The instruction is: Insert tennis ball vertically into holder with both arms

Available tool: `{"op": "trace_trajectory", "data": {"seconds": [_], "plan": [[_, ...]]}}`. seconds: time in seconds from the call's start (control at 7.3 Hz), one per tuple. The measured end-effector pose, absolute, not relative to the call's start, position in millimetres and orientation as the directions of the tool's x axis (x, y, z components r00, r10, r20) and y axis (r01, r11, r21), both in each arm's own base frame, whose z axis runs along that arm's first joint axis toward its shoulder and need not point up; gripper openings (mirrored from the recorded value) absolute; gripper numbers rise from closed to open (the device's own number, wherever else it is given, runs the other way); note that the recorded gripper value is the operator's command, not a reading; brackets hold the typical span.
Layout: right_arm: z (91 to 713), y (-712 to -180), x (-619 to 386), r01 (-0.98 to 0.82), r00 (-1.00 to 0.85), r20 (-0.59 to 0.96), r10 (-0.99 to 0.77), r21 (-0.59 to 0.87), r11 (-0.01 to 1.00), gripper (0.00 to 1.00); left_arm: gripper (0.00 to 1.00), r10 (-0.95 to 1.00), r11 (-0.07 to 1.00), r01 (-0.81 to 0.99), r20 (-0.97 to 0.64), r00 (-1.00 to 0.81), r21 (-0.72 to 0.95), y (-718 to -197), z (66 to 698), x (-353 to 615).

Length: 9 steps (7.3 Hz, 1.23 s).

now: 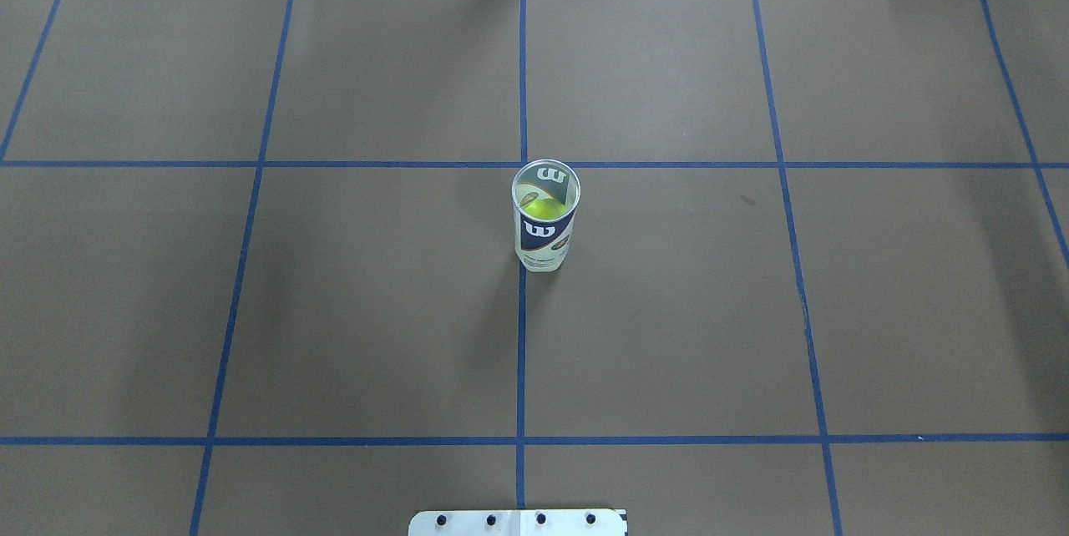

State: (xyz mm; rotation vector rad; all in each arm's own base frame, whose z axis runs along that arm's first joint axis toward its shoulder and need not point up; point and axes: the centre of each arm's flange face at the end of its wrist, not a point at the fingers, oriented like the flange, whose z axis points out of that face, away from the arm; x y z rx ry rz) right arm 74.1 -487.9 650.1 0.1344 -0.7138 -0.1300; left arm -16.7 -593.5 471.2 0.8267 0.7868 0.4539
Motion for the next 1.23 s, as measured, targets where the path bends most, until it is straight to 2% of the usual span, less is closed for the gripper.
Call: {"op": "trace_trajectory", "data": {"seconds": [0.27, 0.69, 0.96, 1.23], "plan": [[651.5, -487.2, 74.1, 0.073, 0.749, 0.643, -0.163, 0.164, 0.984, 1.00, 0.99, 0.547, 0.729, -0.112, -0.476, 0.689, 0.675, -595.1, 513.6, -54.6], [663.5, -486.1, 74.2, 0.071, 0.749, 0.646, -0.144, 0.138, 0.988, 1.00, 0.99, 0.366, 0.892, -0.127, -0.527, 0.767, 0.434, -558.2, 600.6, -79.2], [668.2, -485.3, 74.2, 0.070, 0.750, 0.648, -0.136, 0.127, 0.989, 1.00, 0.99, 0.260, 0.948, -0.116, -0.515, 0.817, 0.295, -533.9, 644.6, -94.8], [670.7, -485.8, 73.9, 0.070, 0.750, 0.648, -0.132, 0.121, 0.990, 1.00, 0.99, 0.170, 0.985, -0.118, -0.550, 0.818, 0.129, -521.6, 661.6, -96.5]]}}
